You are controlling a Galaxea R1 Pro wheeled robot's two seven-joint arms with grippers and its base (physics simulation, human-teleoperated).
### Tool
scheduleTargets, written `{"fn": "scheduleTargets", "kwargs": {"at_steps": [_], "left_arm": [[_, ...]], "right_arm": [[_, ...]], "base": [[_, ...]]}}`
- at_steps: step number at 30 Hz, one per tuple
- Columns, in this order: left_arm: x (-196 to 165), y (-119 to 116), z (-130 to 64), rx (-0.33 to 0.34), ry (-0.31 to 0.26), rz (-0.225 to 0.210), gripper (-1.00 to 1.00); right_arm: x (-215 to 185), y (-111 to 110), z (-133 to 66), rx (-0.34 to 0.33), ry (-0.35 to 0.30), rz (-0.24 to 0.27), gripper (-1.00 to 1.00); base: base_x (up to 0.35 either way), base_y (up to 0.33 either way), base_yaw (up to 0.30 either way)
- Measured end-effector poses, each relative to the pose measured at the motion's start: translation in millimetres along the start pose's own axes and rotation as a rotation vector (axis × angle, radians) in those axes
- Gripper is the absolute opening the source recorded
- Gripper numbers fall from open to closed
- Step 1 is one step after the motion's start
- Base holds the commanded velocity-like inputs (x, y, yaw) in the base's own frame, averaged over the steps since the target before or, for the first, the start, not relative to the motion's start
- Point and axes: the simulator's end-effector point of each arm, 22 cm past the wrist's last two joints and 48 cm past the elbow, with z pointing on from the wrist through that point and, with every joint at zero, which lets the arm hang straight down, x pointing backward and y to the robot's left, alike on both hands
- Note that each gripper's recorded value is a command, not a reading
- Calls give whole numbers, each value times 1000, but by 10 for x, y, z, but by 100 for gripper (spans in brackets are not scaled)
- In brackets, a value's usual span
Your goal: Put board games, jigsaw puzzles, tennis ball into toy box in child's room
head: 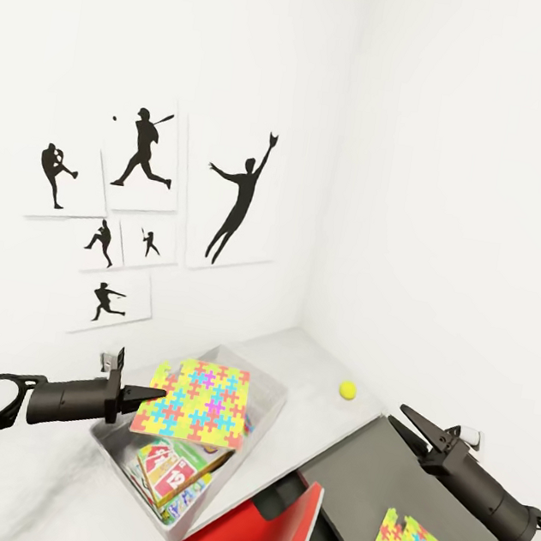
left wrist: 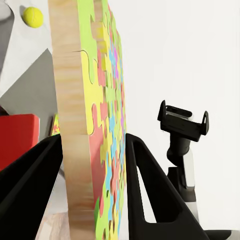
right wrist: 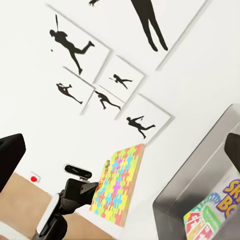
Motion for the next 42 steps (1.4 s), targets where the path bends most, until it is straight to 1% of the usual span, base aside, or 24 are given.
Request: {"fn": "scheduleTargets", "kwargs": {"at_steps": [6, 24, 33, 38, 40, 41, 42], "left_arm": [[-2, 1, 2, 0, 0, 0, -100], [3, 6, 4, -1, 1, -1, -100], [-25, 43, -7, -19, -8, 6, -100], [-25, 181, 49, -70, -17, 13, -100], [-3, 263, 132, -102, -20, 20, -100], [7, 277, 161, -107, -20, 20, -100], [31, 309, 228, -120, -19, 21, -100]], "right_arm": [[-3, -3, -3, 1, -1, -1, 100], [3, -5, 2, 1, 0, 1, 100], [4, -11, 1, 3, 0, 1, 100], [-12, -11, -7, 3, -5, -2, 100], [-24, -12, -14, 4, -8, -4, 100], [-26, -11, -15, 4, -9, -5, 100], [-29, -12, -16, 4, -9, -5, 100]], "base": [[74, 1, 58], [16, 0, 2], [0, 0, 0], [0, 0, 0], [0, 0, 0], [0, 0, 0], [0, 0, 0]]}}
